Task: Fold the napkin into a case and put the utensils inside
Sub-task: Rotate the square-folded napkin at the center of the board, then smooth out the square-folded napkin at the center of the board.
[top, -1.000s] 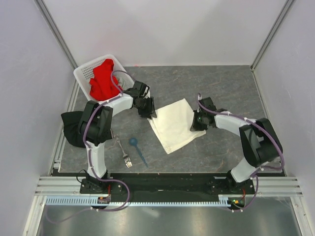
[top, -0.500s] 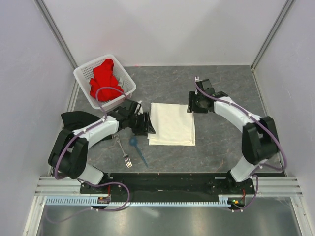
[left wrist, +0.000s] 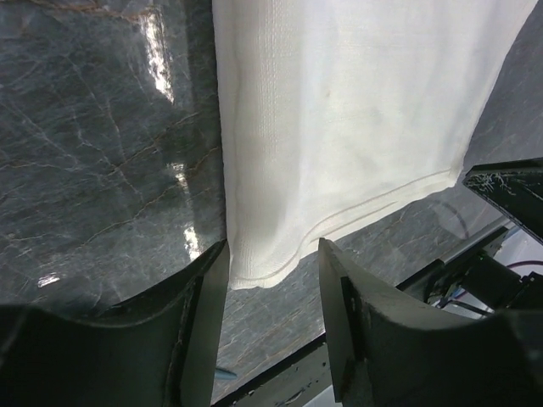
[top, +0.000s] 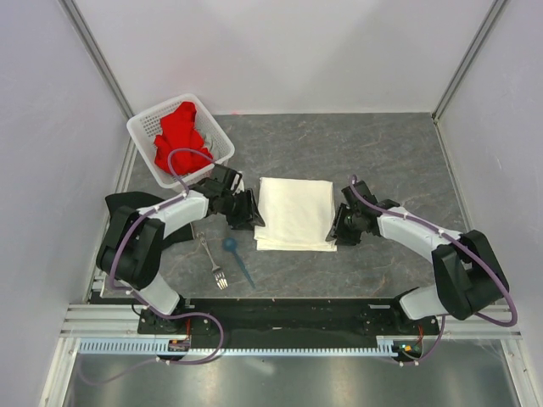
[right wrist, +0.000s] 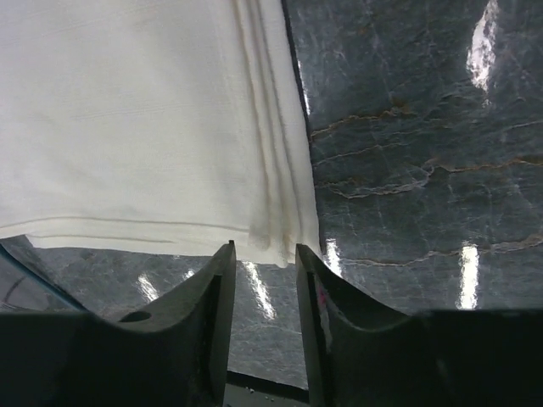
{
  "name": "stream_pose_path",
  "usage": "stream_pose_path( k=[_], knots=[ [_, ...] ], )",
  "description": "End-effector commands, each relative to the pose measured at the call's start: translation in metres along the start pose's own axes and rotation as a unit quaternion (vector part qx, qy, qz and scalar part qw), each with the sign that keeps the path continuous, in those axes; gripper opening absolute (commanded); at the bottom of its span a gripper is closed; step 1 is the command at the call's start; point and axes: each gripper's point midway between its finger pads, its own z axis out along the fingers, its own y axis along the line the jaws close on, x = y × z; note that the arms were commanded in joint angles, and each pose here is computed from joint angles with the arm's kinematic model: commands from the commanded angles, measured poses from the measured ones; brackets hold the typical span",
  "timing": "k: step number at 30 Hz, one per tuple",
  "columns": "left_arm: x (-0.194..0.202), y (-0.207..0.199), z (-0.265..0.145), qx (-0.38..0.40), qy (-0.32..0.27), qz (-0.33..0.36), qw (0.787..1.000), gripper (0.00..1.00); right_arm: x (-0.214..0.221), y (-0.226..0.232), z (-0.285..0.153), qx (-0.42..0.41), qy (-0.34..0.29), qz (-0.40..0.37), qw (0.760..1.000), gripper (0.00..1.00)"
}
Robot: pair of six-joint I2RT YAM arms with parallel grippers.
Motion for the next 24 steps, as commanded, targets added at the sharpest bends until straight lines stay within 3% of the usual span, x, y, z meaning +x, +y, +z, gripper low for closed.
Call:
stream_pose_path(
  k=[1,8,24],
  knots=[
    [0.008,-0.002,0.004,0.022,0.009,0.009,1.0,0.52,-0.005,0.008,-0.003,-0.02,-0.025,0.05,0.998,0.39],
    [0.017,0.0,0.006,0.033,0.017,0.004,0.999,0.48,0.0,0.008,0.001,-0.016,-0.027,0.062,0.998,0.33],
    [0.021,-0.001,0.004,0.041,0.017,0.005,0.999,0.46,0.0,-0.004,0.004,0.015,-0.03,0.055,0.998,0.36]
  ],
)
